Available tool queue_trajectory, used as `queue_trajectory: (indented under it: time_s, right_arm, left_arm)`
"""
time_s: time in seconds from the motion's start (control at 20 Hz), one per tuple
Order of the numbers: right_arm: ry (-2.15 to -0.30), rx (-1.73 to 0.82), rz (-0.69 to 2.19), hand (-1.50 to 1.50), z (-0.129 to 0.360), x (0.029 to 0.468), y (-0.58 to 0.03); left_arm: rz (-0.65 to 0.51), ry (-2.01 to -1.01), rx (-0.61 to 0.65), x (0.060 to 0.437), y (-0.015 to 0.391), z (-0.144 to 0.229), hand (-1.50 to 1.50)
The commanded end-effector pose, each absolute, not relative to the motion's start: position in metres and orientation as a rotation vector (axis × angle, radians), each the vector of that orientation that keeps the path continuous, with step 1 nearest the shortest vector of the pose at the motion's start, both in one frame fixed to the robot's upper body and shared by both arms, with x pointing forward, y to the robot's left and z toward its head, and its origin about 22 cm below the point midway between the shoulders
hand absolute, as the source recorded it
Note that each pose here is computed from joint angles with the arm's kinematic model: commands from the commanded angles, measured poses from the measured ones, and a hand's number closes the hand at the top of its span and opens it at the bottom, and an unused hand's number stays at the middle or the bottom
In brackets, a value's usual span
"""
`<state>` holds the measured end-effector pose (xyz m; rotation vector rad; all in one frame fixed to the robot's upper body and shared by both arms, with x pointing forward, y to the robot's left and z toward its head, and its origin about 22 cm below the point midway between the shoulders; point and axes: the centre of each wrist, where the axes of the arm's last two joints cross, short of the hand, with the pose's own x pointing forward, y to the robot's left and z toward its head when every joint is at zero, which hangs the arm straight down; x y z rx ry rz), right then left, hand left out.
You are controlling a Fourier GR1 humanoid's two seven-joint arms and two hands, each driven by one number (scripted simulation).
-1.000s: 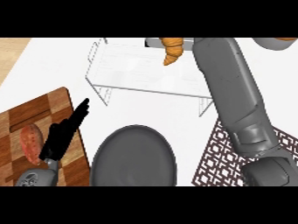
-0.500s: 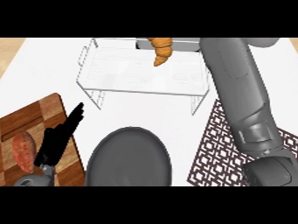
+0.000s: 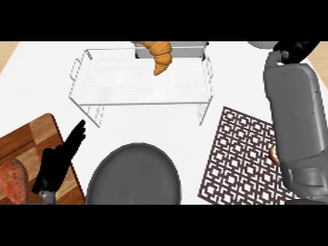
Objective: Pick the croissant from the placemat and place it in the tiered shelf
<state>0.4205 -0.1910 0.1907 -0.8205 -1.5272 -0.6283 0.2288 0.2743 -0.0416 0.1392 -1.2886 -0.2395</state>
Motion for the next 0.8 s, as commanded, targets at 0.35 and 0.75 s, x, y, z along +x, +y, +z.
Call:
queue_trajectory:
  time_s: [0.35,0.75]
  right_arm:
    - [-1.573,-0.872,-0.495,-1.5,0.196,0.286,-0.289]
    - [-1.516,-0.887,-0.426,-1.5,0.188,0.215,-0.321]
  left_arm:
    - [-0.247,-1.299,0.138,0.233,0.281,-0.028,0.0]
    - [-0.28,-1.333,0.106,0.222,0.281,-0.03,0.0]
